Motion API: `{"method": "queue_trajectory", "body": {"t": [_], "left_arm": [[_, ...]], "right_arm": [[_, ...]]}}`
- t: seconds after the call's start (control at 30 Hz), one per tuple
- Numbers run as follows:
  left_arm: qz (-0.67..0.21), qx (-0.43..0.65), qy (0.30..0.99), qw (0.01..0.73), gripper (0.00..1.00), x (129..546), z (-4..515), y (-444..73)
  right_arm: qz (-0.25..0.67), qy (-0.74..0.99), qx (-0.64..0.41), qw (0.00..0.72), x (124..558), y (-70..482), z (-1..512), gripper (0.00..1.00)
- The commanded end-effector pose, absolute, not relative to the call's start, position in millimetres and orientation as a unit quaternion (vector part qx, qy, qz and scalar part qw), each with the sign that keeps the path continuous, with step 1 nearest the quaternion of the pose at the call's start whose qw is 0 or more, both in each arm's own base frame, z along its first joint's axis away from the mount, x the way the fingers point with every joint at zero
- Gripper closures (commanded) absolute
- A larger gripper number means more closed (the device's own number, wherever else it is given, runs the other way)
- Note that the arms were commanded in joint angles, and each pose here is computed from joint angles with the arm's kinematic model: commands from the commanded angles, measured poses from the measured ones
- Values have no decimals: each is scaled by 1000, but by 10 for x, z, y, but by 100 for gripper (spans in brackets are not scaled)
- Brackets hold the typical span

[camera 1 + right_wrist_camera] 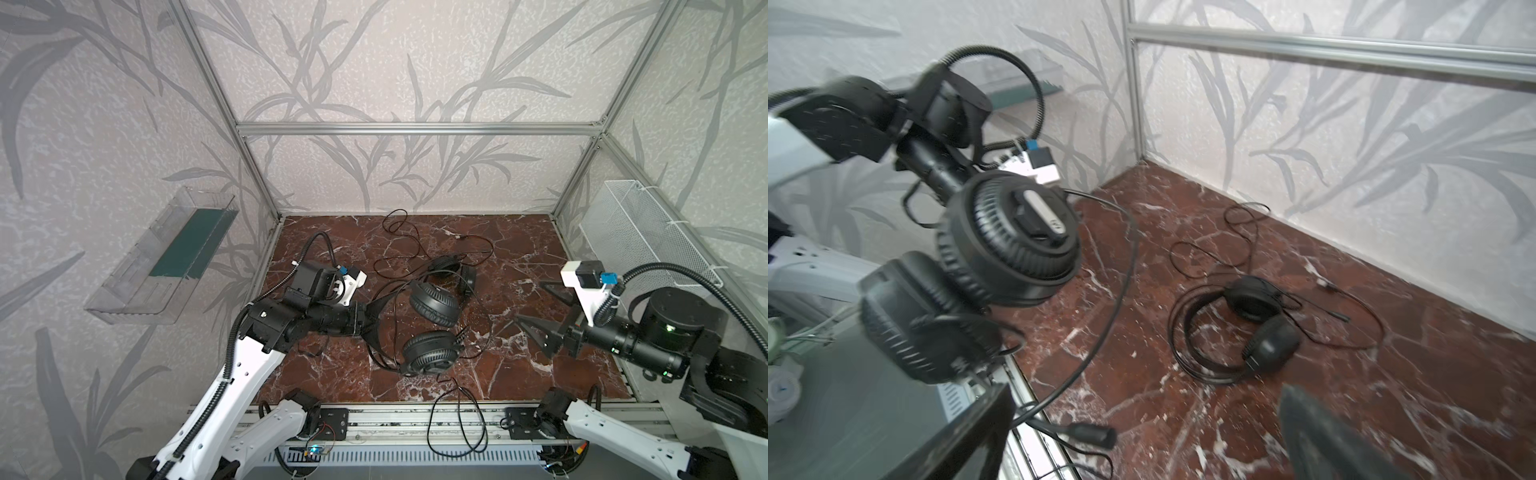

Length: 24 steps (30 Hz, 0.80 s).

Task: Wrap the headphones

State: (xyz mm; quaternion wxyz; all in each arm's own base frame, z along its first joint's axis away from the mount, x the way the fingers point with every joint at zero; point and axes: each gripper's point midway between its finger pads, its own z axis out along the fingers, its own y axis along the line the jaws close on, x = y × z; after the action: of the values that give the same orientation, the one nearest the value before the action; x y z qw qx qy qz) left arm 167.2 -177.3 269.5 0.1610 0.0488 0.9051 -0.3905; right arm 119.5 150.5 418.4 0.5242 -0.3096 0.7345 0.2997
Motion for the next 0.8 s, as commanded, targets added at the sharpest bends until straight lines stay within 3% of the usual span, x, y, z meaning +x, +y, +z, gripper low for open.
{"method": "queue_trajectory", "body": {"t": [0.0, 0.27, 0.57, 0.77], "left_arm": [[-450, 36, 873, 183, 100, 1730, 3078, -1834], [-485, -7, 858, 170, 100, 1853, 3108, -1831], [-502, -29, 848, 164, 100, 1942, 3149, -1826], [-498, -47, 850, 164, 100, 2000, 3093, -1790]], "right_arm": [[393, 687, -334, 512, 1014, 1767, 4131, 1], [484, 658, -294, 496, 965, 1926, 3680, 1], [474, 680, -282, 482, 1223, 2179, 3097, 1], [449, 695, -328, 455, 1247, 2589, 2657, 1]]}}
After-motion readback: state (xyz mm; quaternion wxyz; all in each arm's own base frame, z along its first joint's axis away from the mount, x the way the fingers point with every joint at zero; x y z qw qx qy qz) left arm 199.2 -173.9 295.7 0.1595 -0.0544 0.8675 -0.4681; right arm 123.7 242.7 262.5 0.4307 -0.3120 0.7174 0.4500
